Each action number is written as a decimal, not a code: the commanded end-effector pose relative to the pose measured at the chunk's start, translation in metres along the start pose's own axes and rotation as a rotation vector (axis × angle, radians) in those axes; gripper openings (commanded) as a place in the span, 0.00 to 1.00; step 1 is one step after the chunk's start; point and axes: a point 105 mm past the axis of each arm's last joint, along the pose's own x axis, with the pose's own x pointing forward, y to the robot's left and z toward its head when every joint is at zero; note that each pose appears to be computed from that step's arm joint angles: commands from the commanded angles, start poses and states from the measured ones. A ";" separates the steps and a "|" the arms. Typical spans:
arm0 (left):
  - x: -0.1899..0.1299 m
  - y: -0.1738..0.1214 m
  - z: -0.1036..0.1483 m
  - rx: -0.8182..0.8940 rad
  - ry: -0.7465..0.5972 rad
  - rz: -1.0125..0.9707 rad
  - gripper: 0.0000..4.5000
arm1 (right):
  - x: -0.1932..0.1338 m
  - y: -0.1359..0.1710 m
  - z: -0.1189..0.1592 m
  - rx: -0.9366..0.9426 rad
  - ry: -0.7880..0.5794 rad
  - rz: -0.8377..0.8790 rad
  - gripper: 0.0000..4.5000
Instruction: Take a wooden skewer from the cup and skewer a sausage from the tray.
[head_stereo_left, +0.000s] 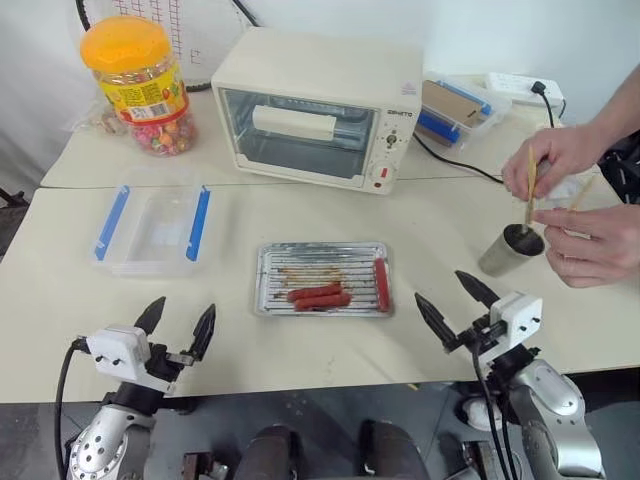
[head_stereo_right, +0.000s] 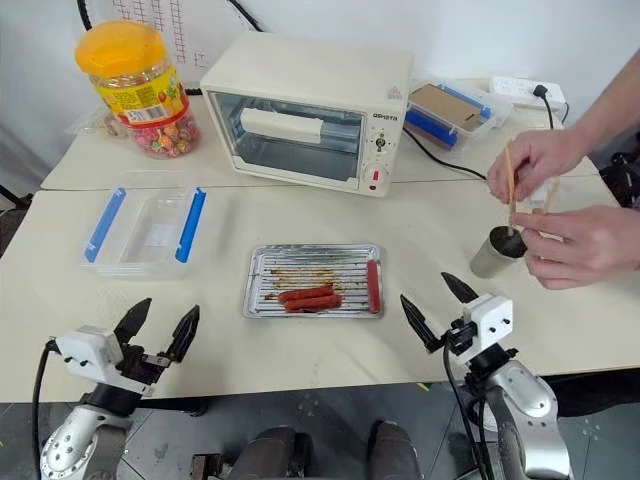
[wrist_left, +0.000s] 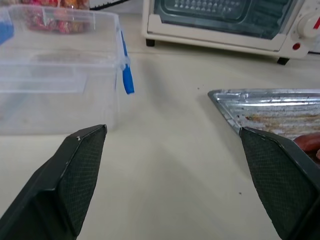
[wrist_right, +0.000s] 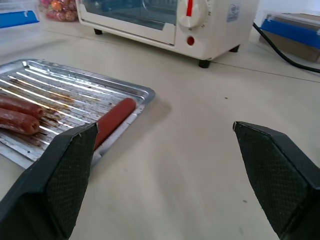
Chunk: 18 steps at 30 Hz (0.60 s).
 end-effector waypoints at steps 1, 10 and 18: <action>0.003 -0.003 0.011 0.008 -0.029 -0.031 1.00 | 0.003 0.006 0.016 -0.039 -0.050 0.058 1.00; 0.016 0.017 0.019 0.018 -0.068 -0.004 1.00 | 0.012 0.018 0.020 -0.021 -0.089 0.057 1.00; -0.001 0.004 0.018 0.031 -0.001 -0.067 1.00 | 0.014 0.018 0.010 -0.003 -0.061 0.088 1.00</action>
